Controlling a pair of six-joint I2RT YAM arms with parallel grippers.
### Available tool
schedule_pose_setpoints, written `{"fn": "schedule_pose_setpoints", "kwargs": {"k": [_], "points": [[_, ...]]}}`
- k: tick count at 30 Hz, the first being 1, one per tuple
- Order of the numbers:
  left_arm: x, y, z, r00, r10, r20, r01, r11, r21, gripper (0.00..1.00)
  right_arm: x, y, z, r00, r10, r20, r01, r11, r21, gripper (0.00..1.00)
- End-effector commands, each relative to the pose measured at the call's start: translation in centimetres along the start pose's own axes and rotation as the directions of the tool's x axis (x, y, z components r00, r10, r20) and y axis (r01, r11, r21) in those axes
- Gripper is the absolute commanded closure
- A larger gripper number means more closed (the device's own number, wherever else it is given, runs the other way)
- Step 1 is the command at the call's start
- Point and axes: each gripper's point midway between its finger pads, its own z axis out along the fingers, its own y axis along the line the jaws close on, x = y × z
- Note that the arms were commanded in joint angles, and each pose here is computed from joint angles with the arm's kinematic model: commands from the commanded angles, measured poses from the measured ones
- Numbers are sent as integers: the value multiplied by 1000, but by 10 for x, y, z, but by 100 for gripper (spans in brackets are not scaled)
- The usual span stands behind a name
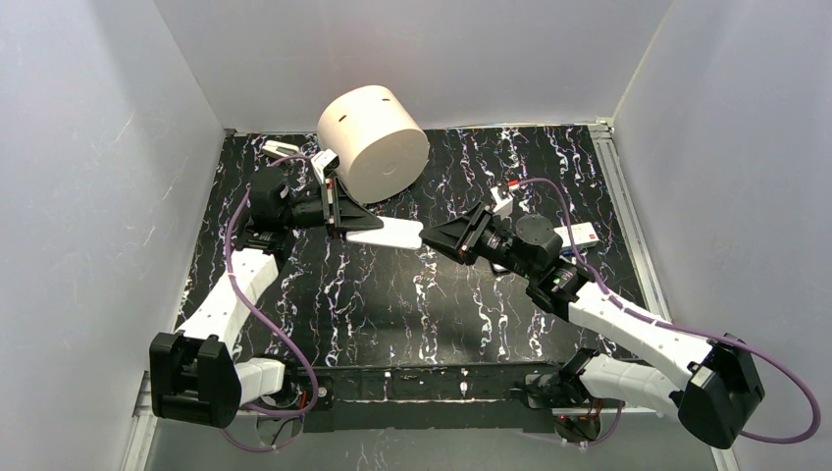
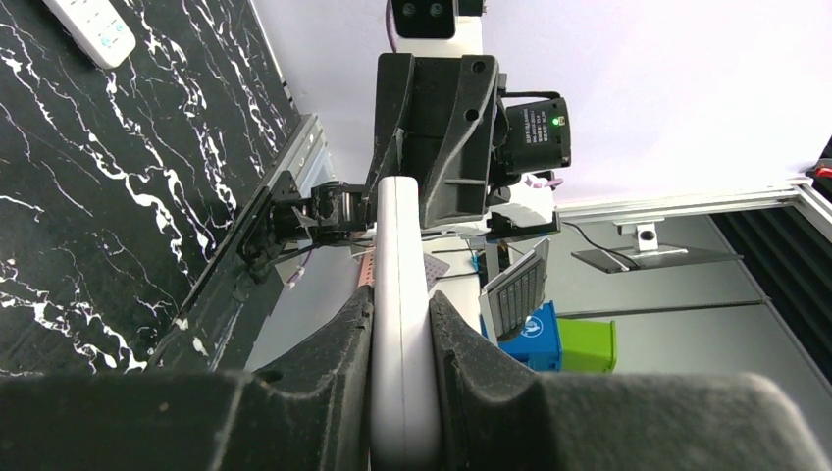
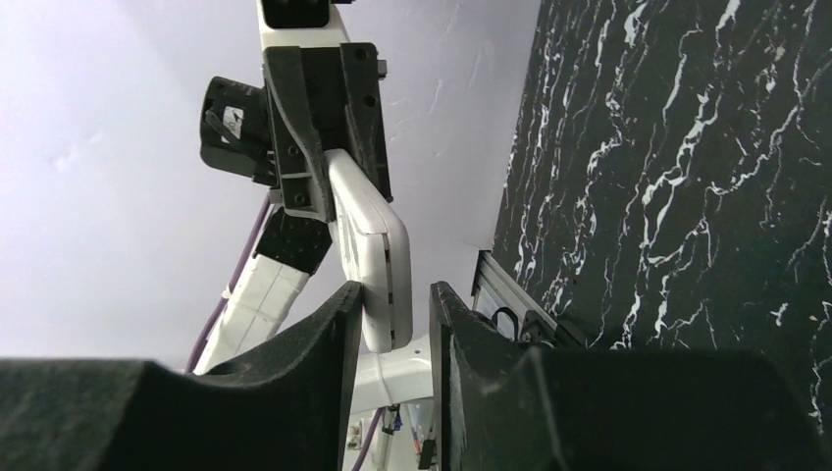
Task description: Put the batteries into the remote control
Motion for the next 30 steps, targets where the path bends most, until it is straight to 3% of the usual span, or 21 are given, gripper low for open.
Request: {"fn": "schedule_pose_setpoints", "kwargs": {"k": [1, 6, 15, 24, 30], "points": [[9, -13, 0, 998, 42, -50, -40, 999, 37, 100, -1, -1, -1, 1000, -20, -1, 20, 999, 36, 60], [9, -13, 0, 998, 40, -51, -38, 999, 37, 100, -1, 1, -1, 1000, -30, 1, 30, 999, 25, 48], [12, -15, -1, 997, 49, -58, -47, 998, 42, 100, 10, 3, 11, 996, -55, -66, 51, 997, -60, 44], [11, -21, -2, 998, 46, -45, -44, 998, 43, 100, 15, -6, 7, 994, -92, -64, 84, 990, -116, 76], [11, -29, -3, 998, 48, -31, -46, 997, 54, 100, 18, 6, 2, 991, -118, -56, 103, 970, -221, 82]]}}
